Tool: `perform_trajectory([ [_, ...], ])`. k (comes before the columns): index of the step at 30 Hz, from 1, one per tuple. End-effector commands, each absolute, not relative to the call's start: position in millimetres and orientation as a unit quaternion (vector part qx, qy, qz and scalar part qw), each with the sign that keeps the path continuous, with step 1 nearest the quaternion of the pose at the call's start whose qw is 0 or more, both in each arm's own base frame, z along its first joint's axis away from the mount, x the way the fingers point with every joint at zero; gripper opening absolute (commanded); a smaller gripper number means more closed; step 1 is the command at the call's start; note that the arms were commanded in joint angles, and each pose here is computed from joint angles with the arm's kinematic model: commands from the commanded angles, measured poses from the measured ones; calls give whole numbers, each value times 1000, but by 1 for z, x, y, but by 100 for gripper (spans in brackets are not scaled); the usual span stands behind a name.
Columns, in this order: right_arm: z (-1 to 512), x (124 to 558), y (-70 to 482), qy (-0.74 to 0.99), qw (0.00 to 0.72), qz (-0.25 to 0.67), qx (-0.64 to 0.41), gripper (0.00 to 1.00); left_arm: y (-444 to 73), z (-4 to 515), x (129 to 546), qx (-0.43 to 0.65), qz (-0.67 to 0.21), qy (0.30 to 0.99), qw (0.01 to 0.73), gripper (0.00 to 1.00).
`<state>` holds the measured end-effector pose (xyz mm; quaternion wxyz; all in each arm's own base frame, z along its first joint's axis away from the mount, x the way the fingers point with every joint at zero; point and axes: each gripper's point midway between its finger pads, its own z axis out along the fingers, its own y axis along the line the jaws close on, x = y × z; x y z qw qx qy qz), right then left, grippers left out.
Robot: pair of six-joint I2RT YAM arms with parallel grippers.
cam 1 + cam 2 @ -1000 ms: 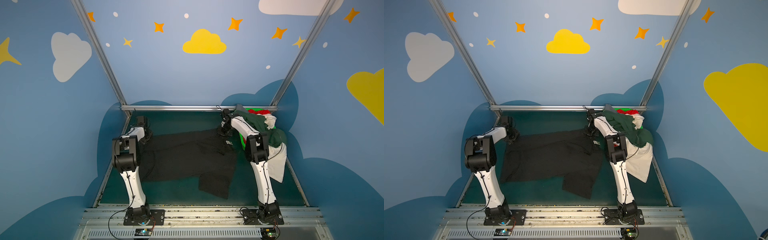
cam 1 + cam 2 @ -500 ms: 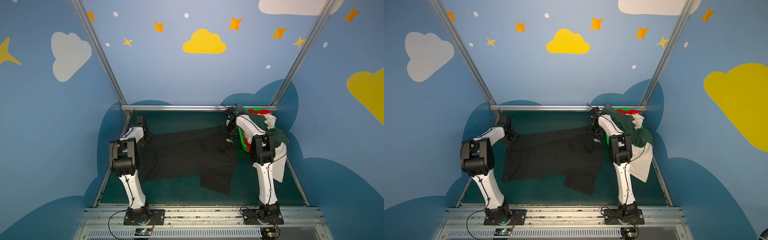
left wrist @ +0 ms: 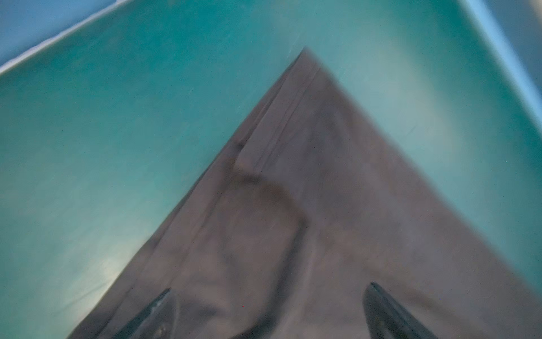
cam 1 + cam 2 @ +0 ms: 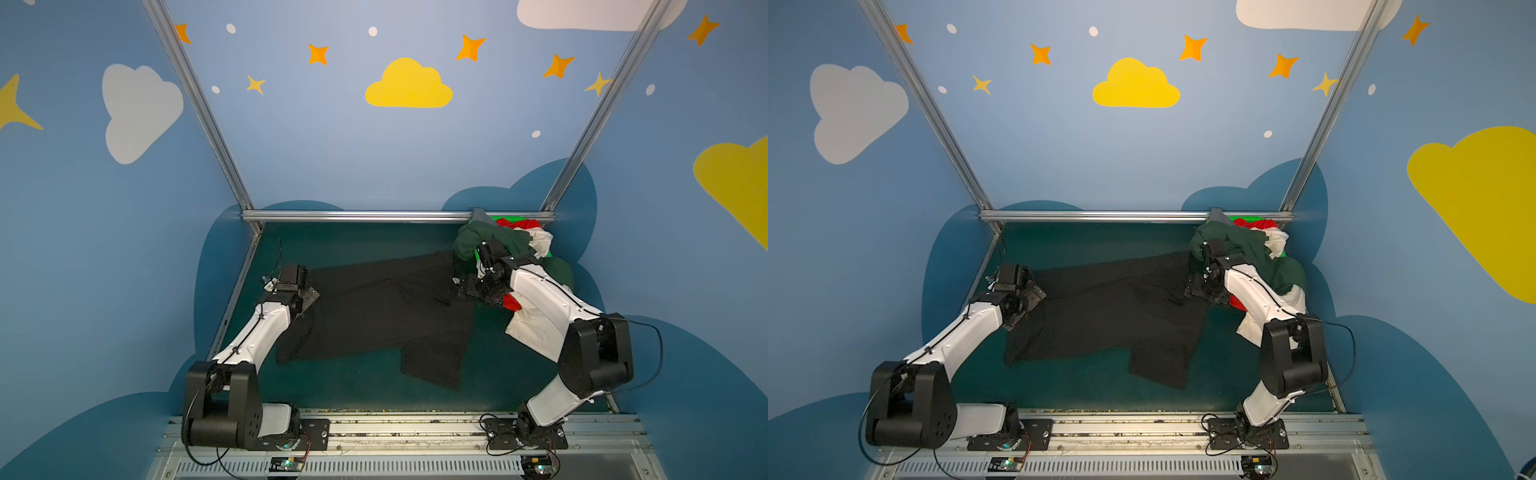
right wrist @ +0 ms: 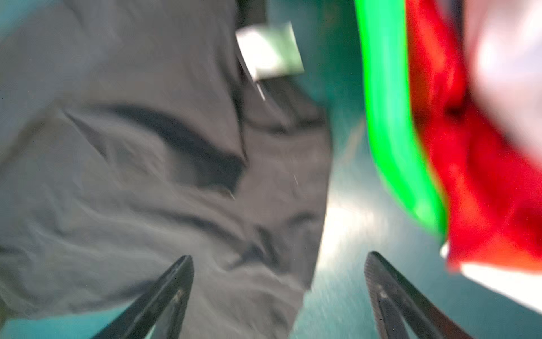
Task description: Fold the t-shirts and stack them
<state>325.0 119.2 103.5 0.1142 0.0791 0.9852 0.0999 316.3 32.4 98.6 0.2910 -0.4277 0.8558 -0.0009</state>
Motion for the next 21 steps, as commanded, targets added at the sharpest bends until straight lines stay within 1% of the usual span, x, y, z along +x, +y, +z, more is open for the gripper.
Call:
perform_trajectory([
  [1, 88, 291, 129, 982, 86, 142, 88, 89, 36, 92, 284, -444, 9, 850, 284, 100],
  [5, 65, 249, 136, 982, 41, 167, 75, 88, 44, 88, 255, -462, 22, 837, 294, 100],
  [7, 57, 233, 140, 983, 26, 171, 62, 87, 47, 82, 247, -467, 25, 832, 298, 100],
  [10, 49, 214, 147, 983, 5, 176, 45, 86, 48, 71, 236, -477, 26, 831, 285, 100],
  [16, 38, 187, 162, 982, -12, 187, 21, 82, 47, 53, 218, -497, 24, 829, 255, 100],
  [21, 27, 180, 166, 980, -22, 198, 29, 76, 41, 34, 212, -499, 12, 833, 238, 98],
])
